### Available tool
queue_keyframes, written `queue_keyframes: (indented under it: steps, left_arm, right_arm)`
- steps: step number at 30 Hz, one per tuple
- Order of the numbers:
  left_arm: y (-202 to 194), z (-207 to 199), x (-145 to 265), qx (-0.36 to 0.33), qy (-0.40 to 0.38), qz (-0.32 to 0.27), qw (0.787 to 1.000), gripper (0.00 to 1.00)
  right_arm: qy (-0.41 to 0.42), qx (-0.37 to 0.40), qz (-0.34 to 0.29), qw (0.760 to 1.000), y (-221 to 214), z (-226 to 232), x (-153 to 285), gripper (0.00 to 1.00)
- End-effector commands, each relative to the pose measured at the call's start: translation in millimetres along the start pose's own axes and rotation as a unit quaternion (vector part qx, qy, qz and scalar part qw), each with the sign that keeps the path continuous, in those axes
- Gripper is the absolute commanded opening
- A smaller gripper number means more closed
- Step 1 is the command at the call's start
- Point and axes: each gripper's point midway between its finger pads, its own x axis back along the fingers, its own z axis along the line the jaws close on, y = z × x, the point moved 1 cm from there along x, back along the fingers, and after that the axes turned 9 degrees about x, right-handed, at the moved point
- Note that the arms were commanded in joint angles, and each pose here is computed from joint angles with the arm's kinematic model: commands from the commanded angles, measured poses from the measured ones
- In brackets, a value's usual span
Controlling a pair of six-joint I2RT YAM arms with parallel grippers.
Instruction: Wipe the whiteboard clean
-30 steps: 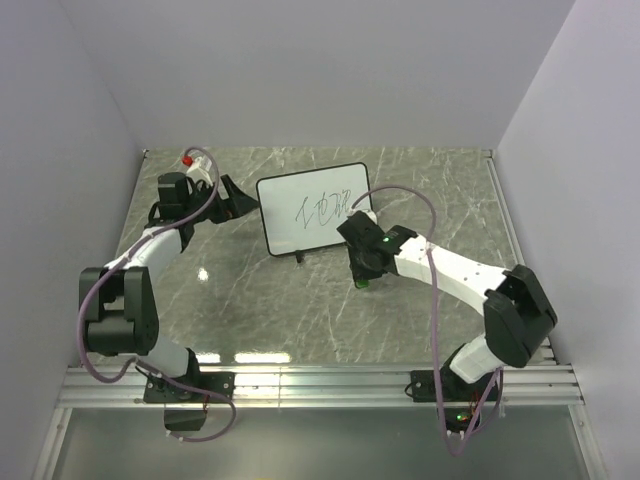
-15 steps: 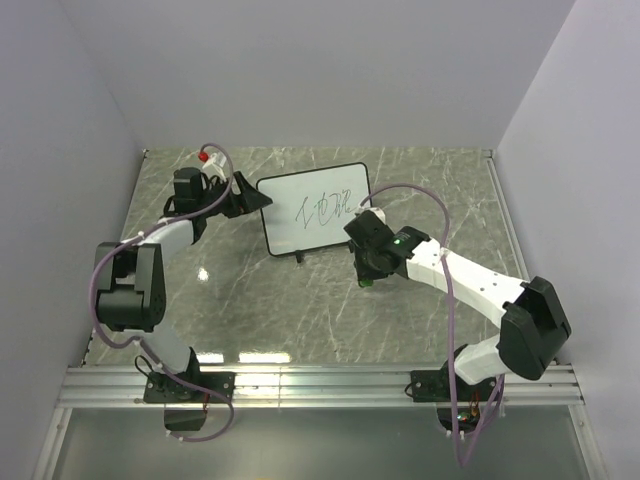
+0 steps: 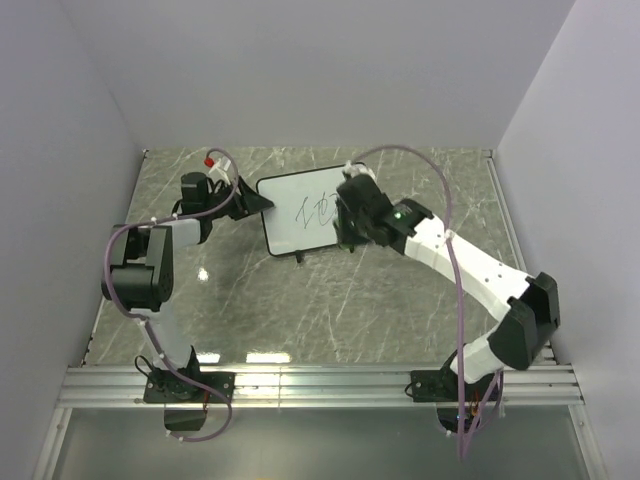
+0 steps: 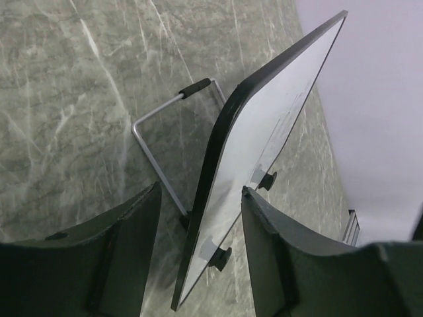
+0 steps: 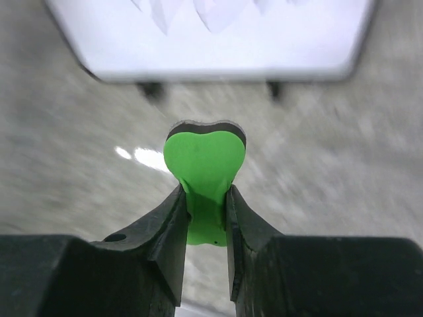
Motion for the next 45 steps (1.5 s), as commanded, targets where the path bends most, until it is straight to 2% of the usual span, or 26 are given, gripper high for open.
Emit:
queue_keyframes:
  steps: [1,2,4,7,11,12,14,17,20,33,34,36,40,45]
  left_arm:
    - [9,-19,-6,-0.027,-0.051,-0.010,0.998,0.57]
    - [8,-19,-7,-0.026,-0.053,-0.009,0.998,0.57]
    - [4,-16,-9,-0.024,-0.060,-0.006,0.998,0.55]
    - [1,-15,-10,-0.021,-0.069,-0.002,0.997,0.47]
    - [0,-16,-12,-0.020,-0.074,-0.002,0.997,0.41]
    - [0,-16,-13,-0.020,-0.074,0.000,0.997,0.31]
    - [-1,-15,-13,-0.020,-0.071,0.002,0.997,0.28]
    - [-4,-14,-15,-0.023,-0.066,0.007,0.998,0.24]
    - [-5,-12,-17,-0.025,-0.059,0.010,0.998,0.17]
    - [-13,-2,-21,-0.048,-0.027,0.027,0.998,0.11]
    - [-14,-1,-20,-0.045,-0.025,0.030,0.998,0.06]
    - [-15,1,-21,-0.049,-0.021,0.033,0.998,0.04]
    - [-15,2,-21,-0.053,-0.018,0.039,0.998,0.03]
    - [-13,1,-23,-0.052,-0.022,0.037,0.998,0.02]
  right_arm:
    - [0.036,-0.016,-0.075,0.996,70,26,-1,0.00]
    - [0.041,-0.013,-0.063,0.997,73,34,-16,0.00]
    - [0.057,-0.018,-0.081,0.995,99,46,-16,0.00]
    - [0.062,-0.018,-0.088,0.994,121,59,-35,0.00]
    - [0.015,-0.029,-0.080,0.996,129,56,-72,0.00]
    - [0.011,-0.033,-0.088,0.995,139,57,-73,0.00]
    - [-0.022,-0.035,-0.076,0.996,136,51,-91,0.00]
    - [-0.056,-0.053,-0.098,0.992,151,47,-100,0.00]
    - [-0.063,-0.071,-0.119,0.988,155,47,-110,0.00]
    - [-0.051,-0.113,-0.079,0.989,94,71,-183,0.00]
    - [-0.048,-0.125,-0.076,0.988,90,74,-187,0.00]
    - [-0.050,-0.131,-0.066,0.988,77,75,-198,0.00]
    - [-0.061,-0.149,-0.058,0.985,55,65,-208,0.00]
    - [-0.075,-0.152,-0.062,0.984,39,55,-196,0.00]
